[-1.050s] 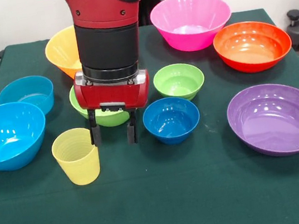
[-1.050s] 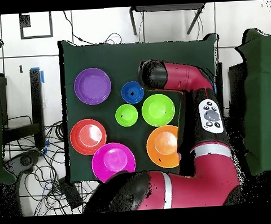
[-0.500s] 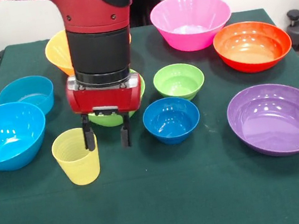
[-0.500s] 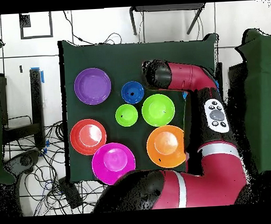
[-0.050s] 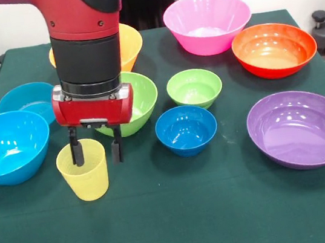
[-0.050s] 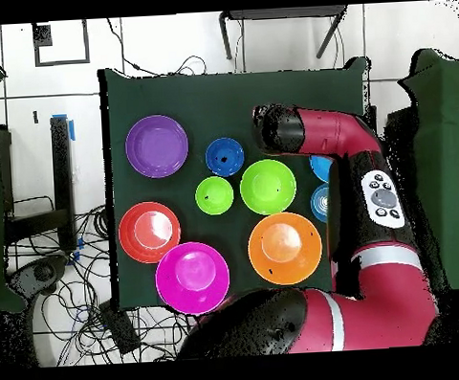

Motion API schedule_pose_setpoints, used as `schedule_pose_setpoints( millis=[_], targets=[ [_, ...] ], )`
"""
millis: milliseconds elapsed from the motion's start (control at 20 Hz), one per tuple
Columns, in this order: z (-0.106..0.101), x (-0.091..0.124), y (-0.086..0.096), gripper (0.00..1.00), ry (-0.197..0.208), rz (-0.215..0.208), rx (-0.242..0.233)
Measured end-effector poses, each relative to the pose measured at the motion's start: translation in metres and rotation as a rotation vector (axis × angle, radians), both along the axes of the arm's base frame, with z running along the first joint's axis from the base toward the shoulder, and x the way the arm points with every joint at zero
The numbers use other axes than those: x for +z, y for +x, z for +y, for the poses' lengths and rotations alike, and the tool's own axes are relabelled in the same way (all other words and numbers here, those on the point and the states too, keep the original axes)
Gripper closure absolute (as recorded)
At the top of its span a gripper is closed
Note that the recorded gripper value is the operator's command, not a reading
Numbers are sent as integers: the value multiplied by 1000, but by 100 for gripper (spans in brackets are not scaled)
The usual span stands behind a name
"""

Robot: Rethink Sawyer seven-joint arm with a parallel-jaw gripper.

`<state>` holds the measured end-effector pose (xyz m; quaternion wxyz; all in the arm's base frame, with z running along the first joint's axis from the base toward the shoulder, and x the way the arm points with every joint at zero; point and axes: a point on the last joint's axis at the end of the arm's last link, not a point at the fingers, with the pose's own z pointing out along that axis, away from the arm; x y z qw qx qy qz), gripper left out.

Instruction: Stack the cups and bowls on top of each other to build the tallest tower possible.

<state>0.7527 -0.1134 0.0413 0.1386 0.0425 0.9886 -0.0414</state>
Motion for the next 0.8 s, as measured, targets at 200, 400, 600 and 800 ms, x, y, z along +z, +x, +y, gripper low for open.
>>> schedule_pose_setpoints(
  millis=[200,400,600,800],
  targets=[
    [-4,-2,-1,0,-3,-1,8],
    [-8,-8,-3,0,4,-1,14],
    [-6,-20,-6,0,21,8,15],
    [4,-35,-11,0,52,23,18]
  ],
)
